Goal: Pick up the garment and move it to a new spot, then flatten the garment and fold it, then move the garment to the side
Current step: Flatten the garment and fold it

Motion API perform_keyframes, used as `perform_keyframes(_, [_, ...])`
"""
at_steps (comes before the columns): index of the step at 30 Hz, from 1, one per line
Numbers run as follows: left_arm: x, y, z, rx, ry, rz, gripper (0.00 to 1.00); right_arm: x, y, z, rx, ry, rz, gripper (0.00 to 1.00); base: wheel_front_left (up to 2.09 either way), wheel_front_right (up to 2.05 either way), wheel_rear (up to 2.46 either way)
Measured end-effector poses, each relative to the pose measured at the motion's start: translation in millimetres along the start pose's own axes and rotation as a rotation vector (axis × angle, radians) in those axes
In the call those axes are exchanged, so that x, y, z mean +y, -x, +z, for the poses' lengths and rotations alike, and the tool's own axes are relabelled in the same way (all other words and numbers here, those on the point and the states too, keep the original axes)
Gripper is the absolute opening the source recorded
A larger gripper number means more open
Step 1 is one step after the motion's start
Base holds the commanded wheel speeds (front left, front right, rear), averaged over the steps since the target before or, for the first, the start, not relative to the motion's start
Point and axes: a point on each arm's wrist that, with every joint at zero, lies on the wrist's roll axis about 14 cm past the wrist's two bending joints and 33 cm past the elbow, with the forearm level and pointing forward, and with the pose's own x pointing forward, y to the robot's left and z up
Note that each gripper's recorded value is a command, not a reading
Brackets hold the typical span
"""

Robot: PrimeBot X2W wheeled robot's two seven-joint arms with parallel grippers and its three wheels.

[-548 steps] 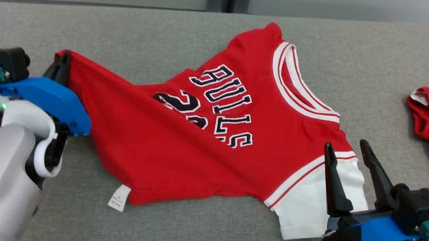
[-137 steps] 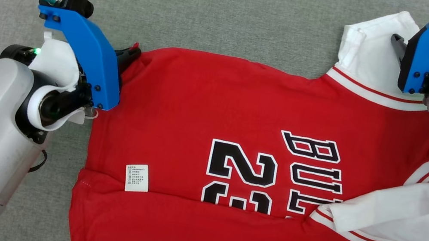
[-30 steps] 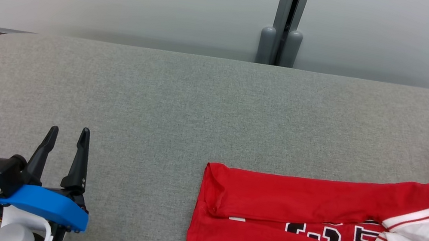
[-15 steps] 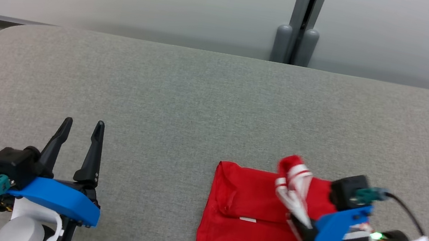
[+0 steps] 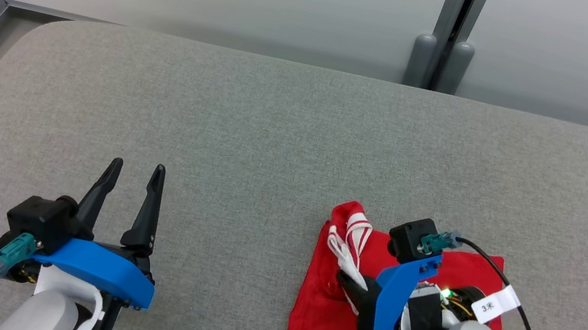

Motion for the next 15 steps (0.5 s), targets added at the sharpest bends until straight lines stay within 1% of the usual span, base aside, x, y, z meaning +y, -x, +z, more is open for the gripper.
perform_keyframes(1, [1,0,-1,0.002,0.000,0.001,1.00,1,-2,3,-0.015,-0.008,0.007,1.00,0.00,0.00,0.00])
perform_keyframes(5, [1,0,-2,0.005,0.001,0.000,1.00,4,-5,18,-0.093,-0.043,0.037,1.00,0.00,0.00,0.00])
perform_keyframes(7, [1,1,-2,0.003,0.001,0.000,1.00,9,0,40,-0.199,-0.092,0.071,1.00,0.00,0.00,0.00])
perform_keyframes(8, [1,1,-2,0.003,0.001,0.000,1.00,9,0,40,-0.199,-0.092,0.071,1.00,0.00,0.00,0.00])
perform_keyframes(9, [0,1,-2,0.000,0.002,-0.002,1.00,10,11,69,-0.330,-0.118,0.087,1.00,0.00,0.00,0.00])
perform_keyframes(10, [0,1,-2,0.000,0.002,-0.002,1.00,10,11,69,-0.330,-0.118,0.087,1.00,0.00,0.00,0.00])
perform_keyframes(11, [0,1,-1,-0.003,0.003,-0.003,1.00,6,18,80,-0.383,-0.114,0.074,1.00,0.00,0.00,0.00])
perform_keyframes(12, [-1,2,-1,-0.003,0.009,-0.003,1.00,-7,32,96,-0.469,-0.092,0.020,1.00,0.00,0.00,0.00])
perform_keyframes(15, [-2,3,-2,-0.005,0.009,-0.007,1.00,-38,58,103,-0.552,-0.045,-0.112,1.00,0.00,0.00,0.00])
